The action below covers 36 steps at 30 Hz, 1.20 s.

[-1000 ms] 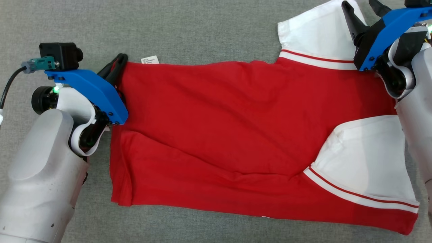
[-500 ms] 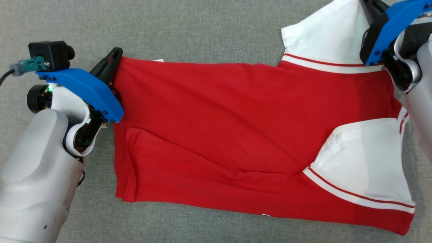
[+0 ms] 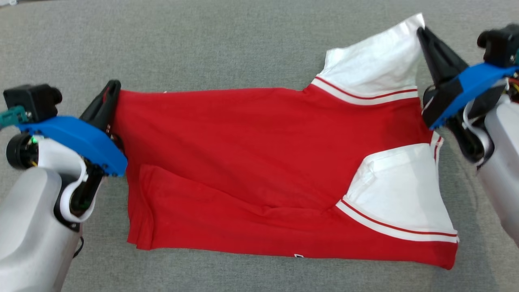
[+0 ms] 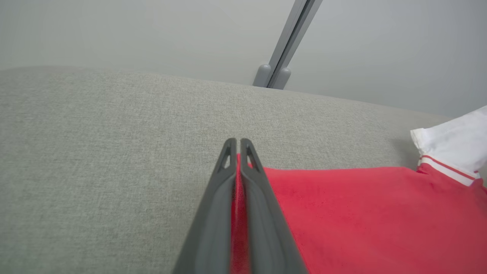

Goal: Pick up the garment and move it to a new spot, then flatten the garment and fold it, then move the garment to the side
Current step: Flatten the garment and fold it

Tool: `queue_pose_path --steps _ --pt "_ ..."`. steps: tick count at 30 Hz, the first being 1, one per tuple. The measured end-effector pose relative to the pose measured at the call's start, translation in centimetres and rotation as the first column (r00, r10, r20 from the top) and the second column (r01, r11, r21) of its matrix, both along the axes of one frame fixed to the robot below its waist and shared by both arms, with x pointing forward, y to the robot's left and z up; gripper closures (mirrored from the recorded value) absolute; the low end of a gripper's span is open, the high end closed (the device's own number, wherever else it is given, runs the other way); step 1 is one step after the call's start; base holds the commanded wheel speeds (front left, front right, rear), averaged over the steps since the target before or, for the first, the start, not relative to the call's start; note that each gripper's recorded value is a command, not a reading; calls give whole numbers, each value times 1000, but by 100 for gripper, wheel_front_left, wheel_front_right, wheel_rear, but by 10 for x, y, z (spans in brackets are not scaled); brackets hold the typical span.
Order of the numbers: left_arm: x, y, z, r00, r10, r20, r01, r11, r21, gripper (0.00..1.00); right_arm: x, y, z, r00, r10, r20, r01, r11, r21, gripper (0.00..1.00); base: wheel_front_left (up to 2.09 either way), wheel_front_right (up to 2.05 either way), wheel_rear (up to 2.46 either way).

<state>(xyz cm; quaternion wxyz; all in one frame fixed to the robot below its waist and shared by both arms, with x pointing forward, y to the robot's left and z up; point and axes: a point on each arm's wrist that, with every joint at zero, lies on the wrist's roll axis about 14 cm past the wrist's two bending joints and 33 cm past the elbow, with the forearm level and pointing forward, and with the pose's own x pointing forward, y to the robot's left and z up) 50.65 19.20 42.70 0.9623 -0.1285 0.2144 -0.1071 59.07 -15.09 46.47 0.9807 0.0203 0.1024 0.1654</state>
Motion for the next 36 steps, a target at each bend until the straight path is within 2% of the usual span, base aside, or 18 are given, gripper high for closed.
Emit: queue_pose_path --steps 4,10,20,22,23,24,25,29,33,36 --pt "-17 -5 2 1000 -7 7 7 1000 -7 100 -27 -10 -3 1000 1 8 -1 1000 16 100 0 0 0" --pt "-44 -5 -7 1000 14 -11 -14 999 -30 100 -79 -26 -27 998 -32 -45 35 996 81 100 0 0 0" --pt "-75 4 -20 997 62 -52 -64 998 -25 100 -164 -50 -64 972 -150 -180 178 972 155 100 0 0 0" --pt "-86 3 -27 994 69 -82 -72 997 -34 58 -185 -49 -72 960 -176 -218 214 963 164 100 0 0 0" --pt "-89 3 -28 993 73 -88 -77 996 -43 0 -190 -49 -74 956 -183 -231 223 962 161 84 0 0 0" --pt "-93 3 -30 992 79 -95 -84 995 -46 0 -195 -49 -74 953 -192 -232 234 957 170 15 0 0 0" --pt "-97 2 -32 992 76 -103 -81 996 -46 0 -198 -48 -73 953 -199 -229 241 955 173 0 0 0 0" --pt "-109 0 -29 994 87 -69 -89 995 -38 0 -199 -46 -49 966 -218 -137 241 953 182 0 0 0 0" --pt "-103 4 4 984 117 131 -121 992 26 0 -193 -54 -10 968 -251 26 245 958 151 0 0 0 0" --pt "-102 -1 24 964 133 232 -148 988 50 0 -191 -57 18 956 -263 132 250 962 109 0 0 0 0"
